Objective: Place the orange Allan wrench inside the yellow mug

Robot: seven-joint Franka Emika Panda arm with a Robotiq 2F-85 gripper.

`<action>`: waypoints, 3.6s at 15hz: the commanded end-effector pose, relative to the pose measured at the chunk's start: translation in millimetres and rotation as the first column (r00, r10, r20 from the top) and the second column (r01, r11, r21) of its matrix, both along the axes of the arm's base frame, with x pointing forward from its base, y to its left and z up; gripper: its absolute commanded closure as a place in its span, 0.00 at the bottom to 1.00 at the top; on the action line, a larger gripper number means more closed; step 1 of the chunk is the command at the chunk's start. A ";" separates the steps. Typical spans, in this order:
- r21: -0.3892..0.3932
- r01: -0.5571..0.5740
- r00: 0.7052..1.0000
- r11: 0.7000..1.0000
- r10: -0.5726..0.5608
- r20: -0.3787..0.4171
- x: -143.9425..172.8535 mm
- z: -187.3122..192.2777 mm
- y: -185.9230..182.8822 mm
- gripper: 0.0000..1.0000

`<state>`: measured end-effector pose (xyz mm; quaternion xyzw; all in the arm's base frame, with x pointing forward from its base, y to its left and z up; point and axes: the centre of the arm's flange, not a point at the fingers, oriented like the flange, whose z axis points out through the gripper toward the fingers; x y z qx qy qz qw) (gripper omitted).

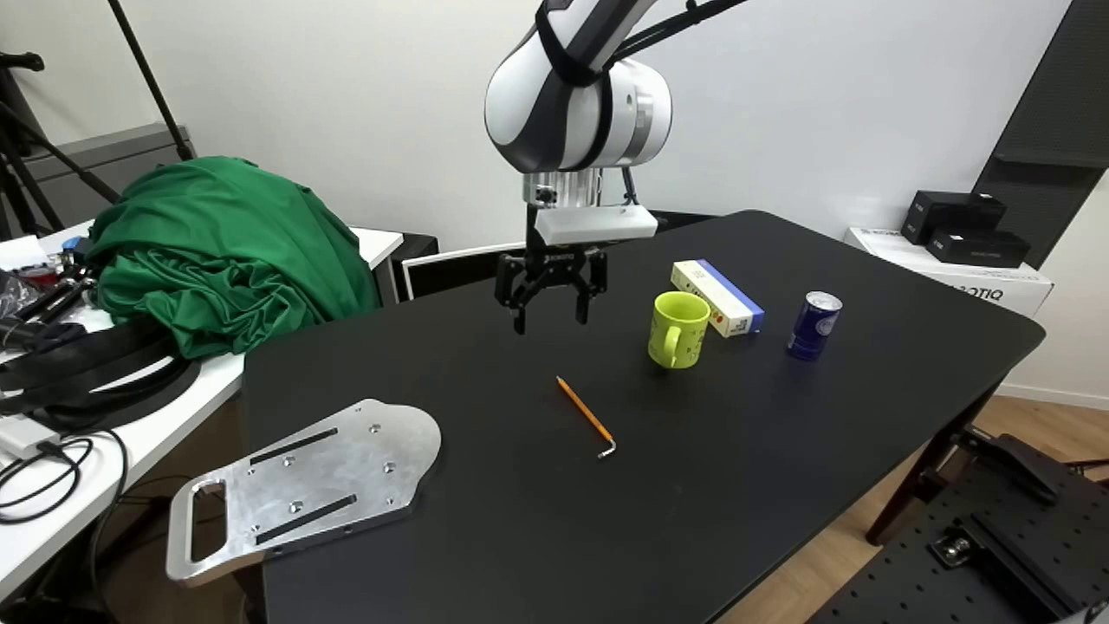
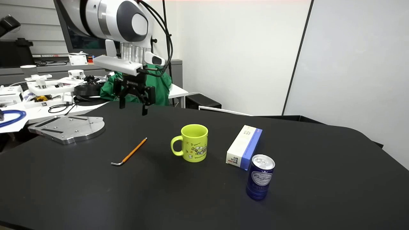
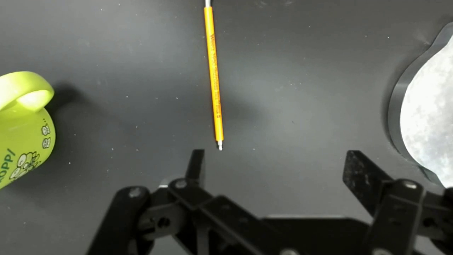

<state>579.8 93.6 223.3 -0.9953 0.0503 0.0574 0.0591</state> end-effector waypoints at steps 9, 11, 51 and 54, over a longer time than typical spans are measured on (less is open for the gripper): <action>-0.065 0.064 0.995 0.996 -0.068 -0.070 -32.9 -75.0 -21.7 0.00; -0.070 0.069 0.997 0.995 -0.072 -0.035 -33.5 -83.2 -23.6 0.00; -0.131 0.046 0.981 0.990 -0.020 0.193 -38.6 -109.8 -18.6 0.99; -0.119 0.095 0.982 0.988 -0.073 0.175 -31.9 -105.4 -27.8 0.98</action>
